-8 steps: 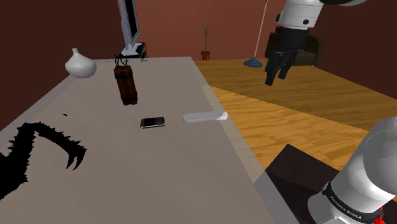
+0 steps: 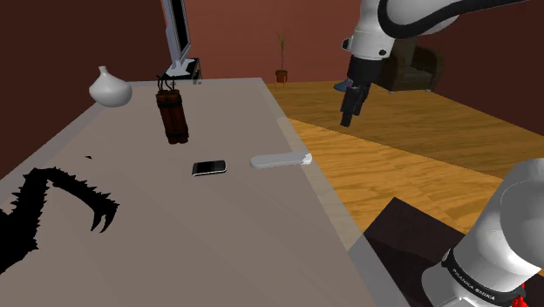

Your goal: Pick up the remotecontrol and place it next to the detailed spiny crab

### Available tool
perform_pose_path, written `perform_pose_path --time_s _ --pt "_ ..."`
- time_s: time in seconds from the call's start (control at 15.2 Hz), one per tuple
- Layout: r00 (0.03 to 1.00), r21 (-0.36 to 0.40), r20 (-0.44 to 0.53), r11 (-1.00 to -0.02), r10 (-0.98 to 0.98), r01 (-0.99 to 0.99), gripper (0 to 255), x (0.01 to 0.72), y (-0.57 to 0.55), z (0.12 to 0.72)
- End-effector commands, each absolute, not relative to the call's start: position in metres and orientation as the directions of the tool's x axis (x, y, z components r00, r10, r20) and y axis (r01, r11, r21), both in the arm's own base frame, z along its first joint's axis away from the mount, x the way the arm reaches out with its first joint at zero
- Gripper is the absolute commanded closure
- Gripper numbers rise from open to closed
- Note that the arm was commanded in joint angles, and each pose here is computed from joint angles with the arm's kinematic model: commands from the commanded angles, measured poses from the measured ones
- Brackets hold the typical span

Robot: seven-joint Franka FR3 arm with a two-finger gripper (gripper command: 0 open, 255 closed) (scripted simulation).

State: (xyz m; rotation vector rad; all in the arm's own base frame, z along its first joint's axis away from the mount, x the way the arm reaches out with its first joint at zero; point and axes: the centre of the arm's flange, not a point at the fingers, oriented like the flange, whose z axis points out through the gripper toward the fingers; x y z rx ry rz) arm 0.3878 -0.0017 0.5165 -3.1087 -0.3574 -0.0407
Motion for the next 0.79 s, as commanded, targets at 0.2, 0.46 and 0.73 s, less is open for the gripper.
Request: perform_pose_path --time_s 0.2,0.46,0.73 --pt "0.903 0.002 0.020 -0.903 0.430 0.430 0 0.441 0.011 0.477" --pt "0.818 0.009 0.012 -0.818 0.576 0.576 0 0.481 0.027 0.445" --pt "0.709 0.015 0.003 -0.709 0.705 0.705 0 0.517 0.050 0.413"
